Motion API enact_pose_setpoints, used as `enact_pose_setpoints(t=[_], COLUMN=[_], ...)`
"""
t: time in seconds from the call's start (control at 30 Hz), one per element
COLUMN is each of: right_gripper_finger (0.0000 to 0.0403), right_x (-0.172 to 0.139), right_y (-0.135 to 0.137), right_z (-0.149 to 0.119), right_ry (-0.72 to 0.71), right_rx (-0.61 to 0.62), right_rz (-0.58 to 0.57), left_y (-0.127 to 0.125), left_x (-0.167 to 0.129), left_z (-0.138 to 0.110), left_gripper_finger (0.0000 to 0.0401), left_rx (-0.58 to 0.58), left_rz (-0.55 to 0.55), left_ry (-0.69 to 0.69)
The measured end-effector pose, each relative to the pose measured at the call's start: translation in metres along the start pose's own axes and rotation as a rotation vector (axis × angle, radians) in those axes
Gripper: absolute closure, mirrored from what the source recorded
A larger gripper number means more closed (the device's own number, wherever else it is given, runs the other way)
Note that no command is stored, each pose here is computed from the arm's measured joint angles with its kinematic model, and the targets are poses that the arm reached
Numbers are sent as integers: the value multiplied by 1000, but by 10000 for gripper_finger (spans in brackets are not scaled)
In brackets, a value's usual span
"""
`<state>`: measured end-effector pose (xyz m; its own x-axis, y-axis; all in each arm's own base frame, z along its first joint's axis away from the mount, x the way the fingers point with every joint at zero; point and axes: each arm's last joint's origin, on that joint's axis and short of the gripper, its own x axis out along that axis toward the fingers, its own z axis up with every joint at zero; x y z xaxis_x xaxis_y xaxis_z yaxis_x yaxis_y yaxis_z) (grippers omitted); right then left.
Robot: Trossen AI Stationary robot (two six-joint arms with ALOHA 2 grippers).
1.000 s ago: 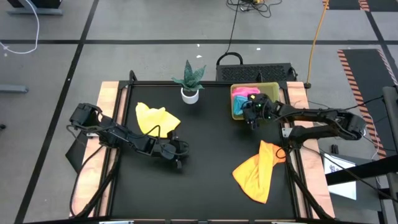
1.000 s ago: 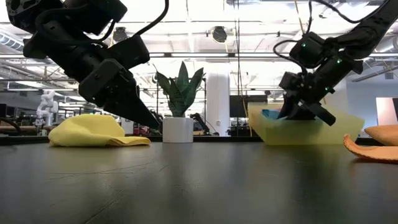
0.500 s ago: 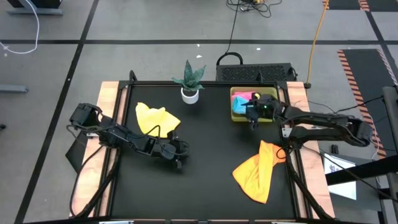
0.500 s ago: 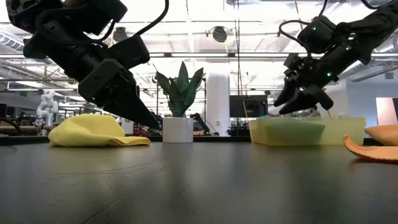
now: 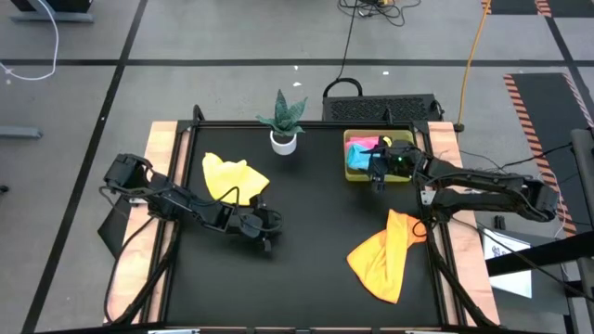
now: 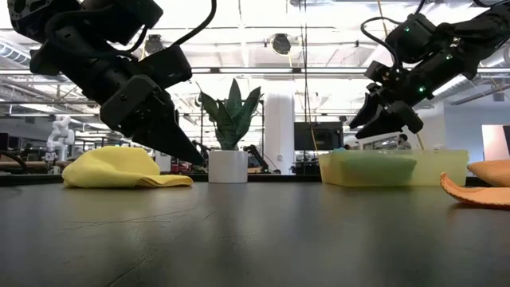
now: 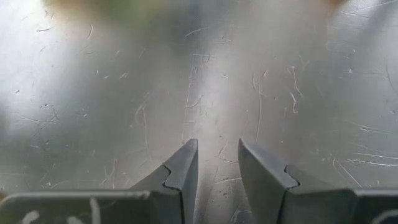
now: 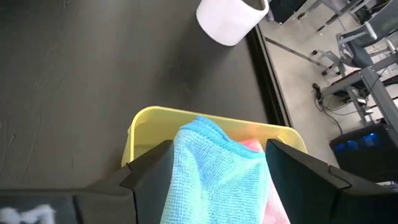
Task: Fold microfiber towels
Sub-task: Put the folded blue microfiber cloth into the yellow bin
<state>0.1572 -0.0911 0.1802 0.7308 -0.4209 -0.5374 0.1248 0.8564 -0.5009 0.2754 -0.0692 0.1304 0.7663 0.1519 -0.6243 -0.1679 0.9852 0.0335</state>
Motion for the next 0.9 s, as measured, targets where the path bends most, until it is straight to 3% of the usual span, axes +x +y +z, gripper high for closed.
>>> enact_pose_setpoints(t=[0.57, 0.73, 0.9], right_gripper_finger=[154, 154, 182], right_x=[0, 0, 0], right_y=[0, -1, 0], right_z=[0, 1, 1], right_ry=[1, -9, -35], right_rx=[-1, 71, 249], right_rz=[0, -7, 51], left_y=[0, 0, 0], left_x=[0, 0, 0], left_z=[0, 0, 0], left_gripper_finger=[284, 284, 284], left_rx=[1, 1, 1], left_rz=[-1, -1, -1], left_ry=[1, 1, 0])
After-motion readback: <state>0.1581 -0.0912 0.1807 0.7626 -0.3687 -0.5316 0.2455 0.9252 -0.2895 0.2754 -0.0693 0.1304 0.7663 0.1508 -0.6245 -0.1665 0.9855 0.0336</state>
